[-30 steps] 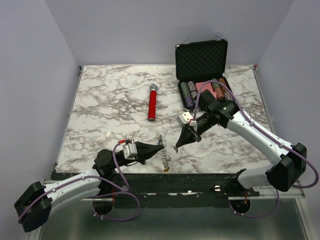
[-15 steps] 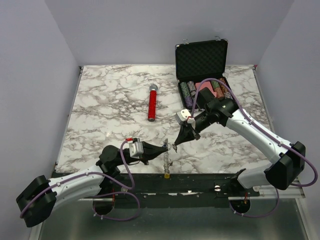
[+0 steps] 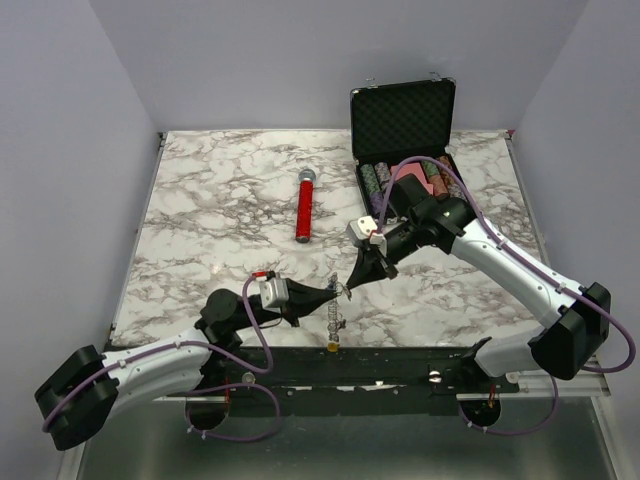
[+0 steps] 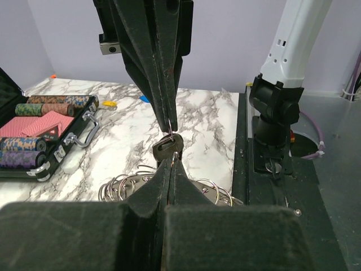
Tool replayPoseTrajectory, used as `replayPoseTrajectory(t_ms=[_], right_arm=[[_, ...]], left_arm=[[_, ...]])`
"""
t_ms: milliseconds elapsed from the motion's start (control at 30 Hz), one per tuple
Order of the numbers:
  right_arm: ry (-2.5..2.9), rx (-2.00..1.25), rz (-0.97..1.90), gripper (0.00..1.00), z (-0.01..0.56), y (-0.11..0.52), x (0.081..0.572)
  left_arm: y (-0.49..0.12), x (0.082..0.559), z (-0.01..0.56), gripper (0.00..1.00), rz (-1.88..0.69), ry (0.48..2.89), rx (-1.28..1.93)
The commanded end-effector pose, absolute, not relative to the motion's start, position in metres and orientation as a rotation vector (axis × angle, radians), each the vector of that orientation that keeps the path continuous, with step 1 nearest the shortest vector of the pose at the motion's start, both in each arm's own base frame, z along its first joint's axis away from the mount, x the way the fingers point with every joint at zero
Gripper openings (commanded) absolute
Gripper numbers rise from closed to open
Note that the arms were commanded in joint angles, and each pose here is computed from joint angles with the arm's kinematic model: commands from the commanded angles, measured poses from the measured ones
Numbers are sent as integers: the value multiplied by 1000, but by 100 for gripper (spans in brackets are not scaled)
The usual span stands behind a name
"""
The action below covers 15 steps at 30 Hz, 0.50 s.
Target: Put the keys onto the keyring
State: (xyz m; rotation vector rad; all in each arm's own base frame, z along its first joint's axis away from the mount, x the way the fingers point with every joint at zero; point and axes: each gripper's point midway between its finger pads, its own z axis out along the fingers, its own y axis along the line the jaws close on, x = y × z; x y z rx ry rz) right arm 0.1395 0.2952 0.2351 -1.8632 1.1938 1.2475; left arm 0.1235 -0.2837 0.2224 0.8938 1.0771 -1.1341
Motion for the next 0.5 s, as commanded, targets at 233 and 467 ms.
replayPoseTrajectory(t_ms=[233, 467], right_arm=[[1233, -1854, 1225, 0, 230, 301, 145], [1246, -1852, 1223, 0, 228, 301, 145]], left_arm=[[-282, 131, 259, 0, -1147, 997, 787], [-281, 132, 259, 0, -1147, 1005, 773]])
